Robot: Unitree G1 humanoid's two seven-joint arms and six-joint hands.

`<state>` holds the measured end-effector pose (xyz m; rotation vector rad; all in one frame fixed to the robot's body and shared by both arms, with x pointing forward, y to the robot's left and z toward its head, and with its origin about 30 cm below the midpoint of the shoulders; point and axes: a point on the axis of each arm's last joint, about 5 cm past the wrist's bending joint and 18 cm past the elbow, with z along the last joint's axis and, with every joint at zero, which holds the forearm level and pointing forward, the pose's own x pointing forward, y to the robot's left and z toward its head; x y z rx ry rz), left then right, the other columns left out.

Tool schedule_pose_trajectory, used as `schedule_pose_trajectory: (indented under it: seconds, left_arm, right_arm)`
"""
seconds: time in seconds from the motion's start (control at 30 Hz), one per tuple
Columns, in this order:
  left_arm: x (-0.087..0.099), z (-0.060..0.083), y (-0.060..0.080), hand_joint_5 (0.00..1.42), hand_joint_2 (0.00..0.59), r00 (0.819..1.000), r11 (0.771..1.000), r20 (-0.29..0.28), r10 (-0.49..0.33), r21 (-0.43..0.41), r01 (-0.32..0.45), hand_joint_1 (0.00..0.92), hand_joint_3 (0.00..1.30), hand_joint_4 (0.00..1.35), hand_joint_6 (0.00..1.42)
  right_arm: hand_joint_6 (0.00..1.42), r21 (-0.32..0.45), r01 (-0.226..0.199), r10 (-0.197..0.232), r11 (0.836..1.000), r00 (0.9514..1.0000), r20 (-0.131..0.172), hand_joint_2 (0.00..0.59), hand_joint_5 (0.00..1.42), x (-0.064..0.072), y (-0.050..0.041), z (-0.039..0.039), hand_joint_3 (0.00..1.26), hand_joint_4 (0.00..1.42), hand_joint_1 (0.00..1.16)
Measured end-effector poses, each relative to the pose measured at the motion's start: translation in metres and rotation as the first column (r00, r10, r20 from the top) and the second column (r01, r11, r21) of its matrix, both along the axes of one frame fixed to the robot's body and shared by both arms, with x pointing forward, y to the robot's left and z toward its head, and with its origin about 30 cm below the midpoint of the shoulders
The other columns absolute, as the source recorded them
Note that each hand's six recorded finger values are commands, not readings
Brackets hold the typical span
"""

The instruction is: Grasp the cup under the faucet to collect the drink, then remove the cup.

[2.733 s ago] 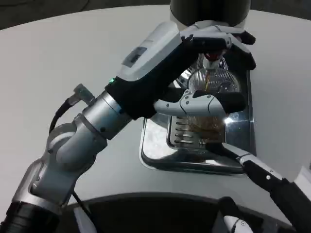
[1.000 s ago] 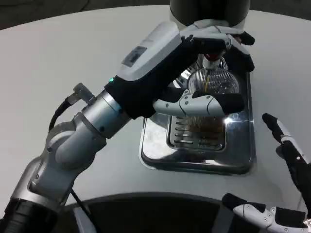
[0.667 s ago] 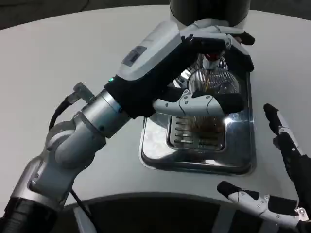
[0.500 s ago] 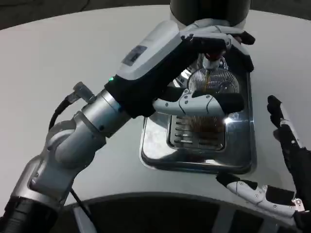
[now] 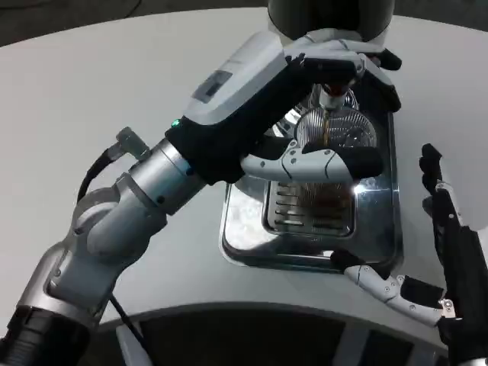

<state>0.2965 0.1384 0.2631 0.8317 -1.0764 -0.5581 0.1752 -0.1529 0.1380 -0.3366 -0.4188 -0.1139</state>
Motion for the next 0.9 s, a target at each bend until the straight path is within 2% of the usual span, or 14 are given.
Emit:
schedule_pose_trajectory:
  seconds: [0.13, 0.3, 0.4, 0.67, 0.9]
  left_arm:
    - [0.000, 0.000, 0.000, 0.32, 0.085, 1.000, 1.000, 0.000, 0.001, 0.001, -0.001, 0.039, 0.52, 0.32, 0.14]
    - [0.000, 0.000, 0.000, 0.32, 0.085, 1.000, 1.000, 0.003, 0.002, 0.000, -0.002, 0.039, 0.50, 0.32, 0.14]
    - [0.000, 0.000, 0.000, 0.32, 0.085, 1.000, 1.000, 0.007, 0.003, 0.000, -0.003, 0.039, 0.44, 0.32, 0.14]
    - [0.000, 0.000, -0.001, 0.32, 0.085, 1.000, 1.000, 0.014, 0.008, 0.009, -0.009, 0.039, 0.40, 0.32, 0.14]
    - [-0.001, 0.001, -0.001, 0.32, 0.085, 1.000, 1.000, 0.017, 0.010, 0.009, -0.010, 0.039, 0.38, 0.32, 0.14]
  right_arm:
    - [0.03, 0.004, 0.007, -0.007, 1.000, 1.0000, 0.004, 0.150, 0.00, 0.004, 0.0019, -0.0011, 0.00, 0.00, 0.95]
    - [0.04, 0.004, -0.011, 0.011, 1.000, 0.9999, 0.003, 0.147, 0.00, 0.014, 0.0075, -0.0023, 0.00, 0.00, 0.95]
    - [0.04, 0.004, -0.014, 0.014, 1.000, 0.9999, 0.008, 0.147, 0.00, 0.018, 0.0099, -0.0021, 0.00, 0.00, 0.95]
    - [0.05, -0.024, 0.007, -0.007, 1.000, 1.0000, -0.004, 0.151, 0.00, 0.026, 0.0112, -0.0075, 0.00, 0.00, 0.95]
    - [0.05, -0.023, 0.007, -0.006, 1.000, 0.9997, 0.025, 0.154, 0.00, 0.039, 0.0165, -0.0034, 0.00, 0.00, 0.95]
